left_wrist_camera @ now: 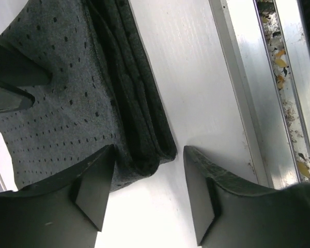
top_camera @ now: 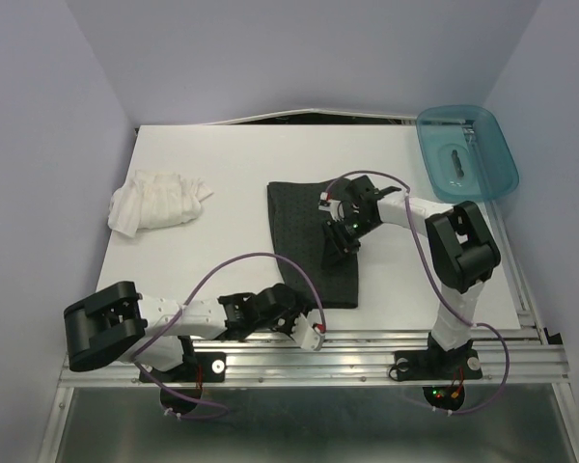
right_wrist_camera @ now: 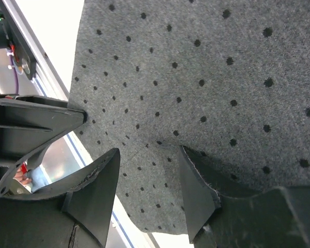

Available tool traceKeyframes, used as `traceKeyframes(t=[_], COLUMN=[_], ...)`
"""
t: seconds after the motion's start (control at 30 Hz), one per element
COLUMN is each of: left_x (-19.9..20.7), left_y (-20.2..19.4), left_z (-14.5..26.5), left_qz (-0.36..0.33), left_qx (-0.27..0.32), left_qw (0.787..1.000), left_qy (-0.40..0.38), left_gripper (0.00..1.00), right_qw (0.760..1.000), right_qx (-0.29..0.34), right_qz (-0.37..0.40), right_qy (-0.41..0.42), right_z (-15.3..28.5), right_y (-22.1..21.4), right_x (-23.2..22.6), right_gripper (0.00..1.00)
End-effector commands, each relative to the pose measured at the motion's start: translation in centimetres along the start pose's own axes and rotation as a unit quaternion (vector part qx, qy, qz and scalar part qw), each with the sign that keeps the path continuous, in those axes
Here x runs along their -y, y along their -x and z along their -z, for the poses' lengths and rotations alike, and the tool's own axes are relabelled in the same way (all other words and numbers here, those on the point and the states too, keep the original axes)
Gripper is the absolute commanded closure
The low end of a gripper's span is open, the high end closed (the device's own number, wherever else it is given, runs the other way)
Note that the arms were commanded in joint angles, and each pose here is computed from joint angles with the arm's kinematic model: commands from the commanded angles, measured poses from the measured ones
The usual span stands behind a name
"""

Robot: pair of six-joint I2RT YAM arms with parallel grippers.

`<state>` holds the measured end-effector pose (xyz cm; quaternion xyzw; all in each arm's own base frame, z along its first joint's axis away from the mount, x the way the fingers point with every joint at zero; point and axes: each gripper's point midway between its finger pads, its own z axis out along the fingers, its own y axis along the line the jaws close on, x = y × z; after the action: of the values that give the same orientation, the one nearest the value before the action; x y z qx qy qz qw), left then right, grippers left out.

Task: Fold and stack the skirts
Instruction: Fold the skirt

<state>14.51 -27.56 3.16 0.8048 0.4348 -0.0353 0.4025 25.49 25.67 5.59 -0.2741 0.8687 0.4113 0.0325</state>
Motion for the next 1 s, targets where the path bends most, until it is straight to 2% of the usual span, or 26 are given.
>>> traceKeyframes(t=[0.0, 0.23, 0.3, 0.33, 0.47, 0.57, 0.6, 0.77, 0.97], left_x=[-0.6, -1.8, -1.9, -2.3, -2.9, -2.7, -2.6, -2.3, -3.1], left_y=[0.1, 0.2, 0.4, 0.9, 2.6, 3.0, 2.9, 2.9, 4.2], left_z=[-0.4, -0.4, -0.1, 0.2, 1.5, 2.1, 2.2, 2.3, 2.9], left_qz=[0.010, 0.030, 0.034, 0.040, 0.063, 0.082, 0.087, 0.098, 0.123], left_qx=[-0.016, -0.017, -0.016, -0.010, 0.021, 0.032, 0.034, 0.039, 0.062], left_qw=[1.000, 0.999, 0.999, 0.999, 0.998, 0.996, 0.996, 0.994, 0.989], left_qy=[-0.001, 0.017, 0.016, 0.017, 0.010, 0.002, -0.001, -0.014, -0.044], left_gripper=[0.41, 0.49, 0.55, 0.61, 0.73, 0.96, 1.00, 1.00, 1.00], right_qw=[1.000, 1.000, 1.000, 1.000, 1.000, 1.000, 1.000, 1.000, 0.998], right_qx=[0.005, -0.003, -0.005, -0.004, -0.002, 0.001, 0.002, 0.004, 0.031], right_qz=[0.013, 0.012, 0.010, 0.012, 0.014, 0.017, 0.018, 0.021, 0.049], right_qy=[0.011, 0.009, 0.008, 0.007, 0.006, 0.006, 0.005, 0.001, -0.011], right_z=[-0.5, -0.9, -1.0, -1.0, -0.9, -0.7, -0.6, -0.4, 1.0], right_y=[0.2, -0.5, -0.6, -0.6, -0.4, -0.2, -0.2, -0.2, 2.3], right_x=[0.3, 0.9, 1.0, 1.0, 1.0, 0.8, 0.7, 0.6, -0.4], right_gripper=[0.46, 0.47, 0.46, 0.46, 0.46, 0.47, 0.46, 0.47, 0.46])
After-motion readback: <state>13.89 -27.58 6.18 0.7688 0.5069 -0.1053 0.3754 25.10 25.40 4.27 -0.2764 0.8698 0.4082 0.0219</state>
